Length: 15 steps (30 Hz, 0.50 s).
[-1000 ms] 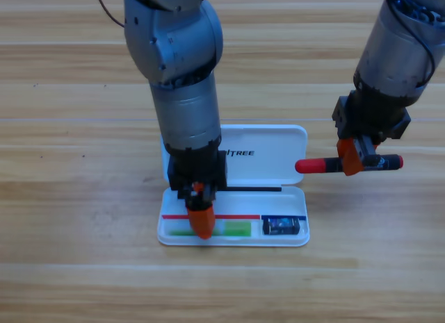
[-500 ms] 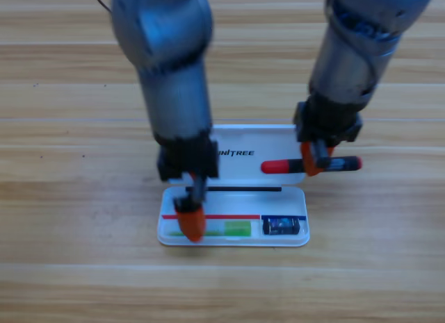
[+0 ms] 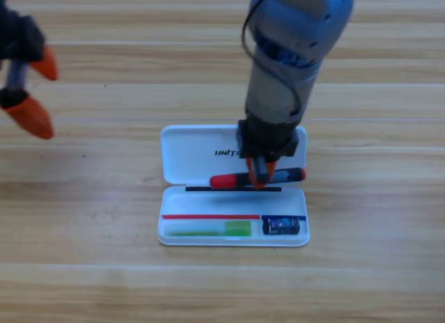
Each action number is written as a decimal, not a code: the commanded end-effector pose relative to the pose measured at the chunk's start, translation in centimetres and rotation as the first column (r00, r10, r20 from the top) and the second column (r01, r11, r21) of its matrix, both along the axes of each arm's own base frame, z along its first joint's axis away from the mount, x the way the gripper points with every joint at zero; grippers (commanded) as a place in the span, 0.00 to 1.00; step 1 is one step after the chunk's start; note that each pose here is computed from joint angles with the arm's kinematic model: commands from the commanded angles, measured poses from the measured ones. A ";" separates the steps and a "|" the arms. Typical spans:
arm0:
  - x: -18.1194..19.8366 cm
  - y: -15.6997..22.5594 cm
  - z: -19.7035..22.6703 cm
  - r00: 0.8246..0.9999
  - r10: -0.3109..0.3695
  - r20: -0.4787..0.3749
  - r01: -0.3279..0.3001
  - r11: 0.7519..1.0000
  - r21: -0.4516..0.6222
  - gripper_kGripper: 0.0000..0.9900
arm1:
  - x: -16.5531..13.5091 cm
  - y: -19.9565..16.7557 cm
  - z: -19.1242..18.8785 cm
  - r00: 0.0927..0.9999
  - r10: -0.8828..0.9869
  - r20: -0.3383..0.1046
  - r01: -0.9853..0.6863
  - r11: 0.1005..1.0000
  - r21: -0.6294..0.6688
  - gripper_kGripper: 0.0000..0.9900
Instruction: Clean up eraser and pencils
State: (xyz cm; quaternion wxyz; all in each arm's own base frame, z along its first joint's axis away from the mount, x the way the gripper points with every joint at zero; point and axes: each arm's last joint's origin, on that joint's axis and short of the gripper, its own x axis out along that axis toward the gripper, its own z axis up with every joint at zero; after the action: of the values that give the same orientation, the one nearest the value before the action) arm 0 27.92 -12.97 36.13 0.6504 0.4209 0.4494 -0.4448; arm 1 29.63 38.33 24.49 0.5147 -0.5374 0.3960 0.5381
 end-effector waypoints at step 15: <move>-0.3 1.4 -2.7 0.996 0.038 -0.079 -0.038 0.999 -0.006 1.00 | -1.1 2.7 -3.0 1.000 -0.004 -0.016 0.003 0.999 -0.047 0.89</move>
State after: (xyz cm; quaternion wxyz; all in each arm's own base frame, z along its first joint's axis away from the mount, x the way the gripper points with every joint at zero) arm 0 27.61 -11.94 34.21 0.6424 0.4025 0.4723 -0.4497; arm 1 29.45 40.20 22.95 0.5138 -0.5379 0.3981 0.5369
